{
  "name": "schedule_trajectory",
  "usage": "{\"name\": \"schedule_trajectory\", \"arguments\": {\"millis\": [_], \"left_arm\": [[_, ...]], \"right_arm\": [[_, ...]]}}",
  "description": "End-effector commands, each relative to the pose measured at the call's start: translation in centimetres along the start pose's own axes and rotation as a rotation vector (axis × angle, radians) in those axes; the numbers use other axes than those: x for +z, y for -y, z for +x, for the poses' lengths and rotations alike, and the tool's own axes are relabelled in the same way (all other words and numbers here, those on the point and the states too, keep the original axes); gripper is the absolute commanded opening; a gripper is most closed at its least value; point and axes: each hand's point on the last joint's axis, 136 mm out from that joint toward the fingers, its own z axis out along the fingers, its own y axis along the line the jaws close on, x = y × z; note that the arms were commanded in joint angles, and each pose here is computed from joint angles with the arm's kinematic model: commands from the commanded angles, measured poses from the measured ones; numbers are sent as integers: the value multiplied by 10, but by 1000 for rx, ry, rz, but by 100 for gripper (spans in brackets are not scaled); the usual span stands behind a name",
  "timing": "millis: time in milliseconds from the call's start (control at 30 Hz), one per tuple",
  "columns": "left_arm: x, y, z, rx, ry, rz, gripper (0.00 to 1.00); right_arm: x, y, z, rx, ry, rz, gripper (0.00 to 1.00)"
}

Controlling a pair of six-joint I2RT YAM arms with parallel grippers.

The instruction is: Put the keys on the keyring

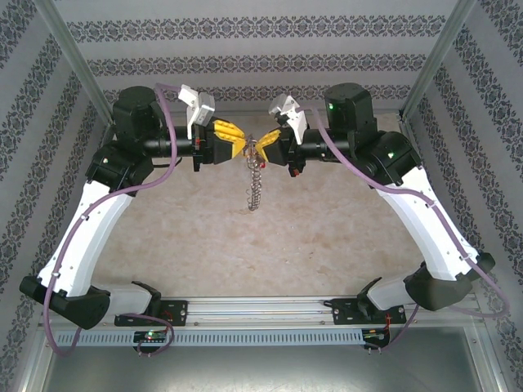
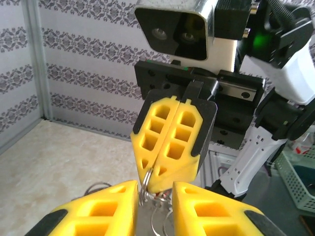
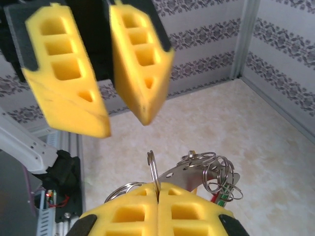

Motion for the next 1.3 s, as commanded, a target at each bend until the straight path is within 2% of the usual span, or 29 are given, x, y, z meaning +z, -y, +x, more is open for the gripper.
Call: {"name": "schedule_trajectory", "arguments": {"millis": [0, 467, 1267], "left_arm": [[-4, -4, 14, 28, -61, -47, 24], [3, 2, 25, 46, -116, -24, 25], [15, 3, 31, 42, -140, 7, 24]], "right_arm": [[-4, 4, -1, -70, -33, 59, 0], [7, -3, 11, -170, -186, 32, 0], [14, -12, 7, -204, -202, -12, 0]]}}
